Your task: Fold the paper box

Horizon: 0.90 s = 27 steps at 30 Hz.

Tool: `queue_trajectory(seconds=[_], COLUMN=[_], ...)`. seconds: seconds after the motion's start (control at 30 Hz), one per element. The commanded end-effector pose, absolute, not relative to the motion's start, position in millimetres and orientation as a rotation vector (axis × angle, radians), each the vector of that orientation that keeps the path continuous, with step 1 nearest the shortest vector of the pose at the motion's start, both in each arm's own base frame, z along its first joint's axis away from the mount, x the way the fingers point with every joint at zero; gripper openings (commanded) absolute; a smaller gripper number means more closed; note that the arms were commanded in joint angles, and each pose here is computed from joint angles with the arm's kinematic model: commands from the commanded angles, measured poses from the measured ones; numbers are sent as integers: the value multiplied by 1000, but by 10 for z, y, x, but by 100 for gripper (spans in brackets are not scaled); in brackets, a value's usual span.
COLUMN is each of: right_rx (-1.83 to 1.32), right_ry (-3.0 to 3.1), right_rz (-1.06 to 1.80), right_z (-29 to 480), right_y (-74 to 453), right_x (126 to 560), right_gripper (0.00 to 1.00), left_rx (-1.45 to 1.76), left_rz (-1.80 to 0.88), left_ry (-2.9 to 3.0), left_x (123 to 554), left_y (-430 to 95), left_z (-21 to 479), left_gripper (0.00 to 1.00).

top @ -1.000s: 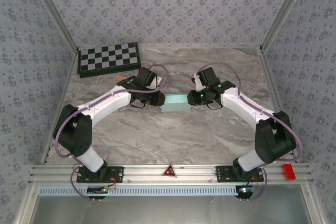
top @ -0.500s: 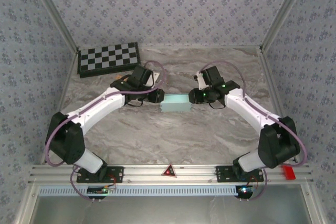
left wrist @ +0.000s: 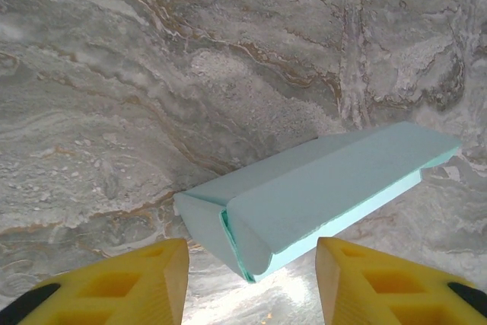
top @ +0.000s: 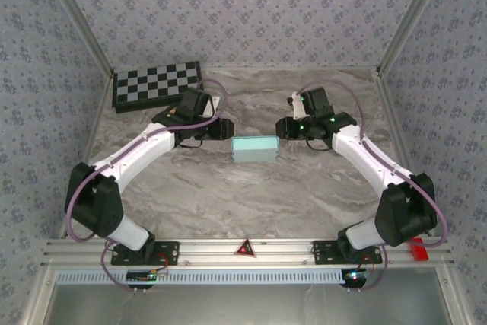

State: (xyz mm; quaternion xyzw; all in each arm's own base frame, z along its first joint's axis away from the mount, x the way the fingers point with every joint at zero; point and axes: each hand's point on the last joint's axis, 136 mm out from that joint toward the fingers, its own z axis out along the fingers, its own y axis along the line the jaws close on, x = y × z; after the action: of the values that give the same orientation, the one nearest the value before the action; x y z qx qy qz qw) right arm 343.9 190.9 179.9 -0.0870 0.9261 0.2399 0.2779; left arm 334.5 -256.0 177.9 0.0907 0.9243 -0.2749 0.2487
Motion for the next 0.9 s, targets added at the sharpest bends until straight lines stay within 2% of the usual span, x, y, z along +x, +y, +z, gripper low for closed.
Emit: queue_trajectory(seconds=[0.0, 0.87], right_rx=[-208, -203], right_ry=[2473, 2565], right_rz=[697, 739], right_z=[1861, 1526], right_y=[1964, 2007], right_x=[3527, 3466], right_gripper=[34, 34], left_rx=[235, 220], left_rz=[-829, -861], left_ry=[2504, 2605], left_x=[3407, 3375], left_y=[-2676, -2738], left_z=[1876, 1549], left_gripper=[48, 47])
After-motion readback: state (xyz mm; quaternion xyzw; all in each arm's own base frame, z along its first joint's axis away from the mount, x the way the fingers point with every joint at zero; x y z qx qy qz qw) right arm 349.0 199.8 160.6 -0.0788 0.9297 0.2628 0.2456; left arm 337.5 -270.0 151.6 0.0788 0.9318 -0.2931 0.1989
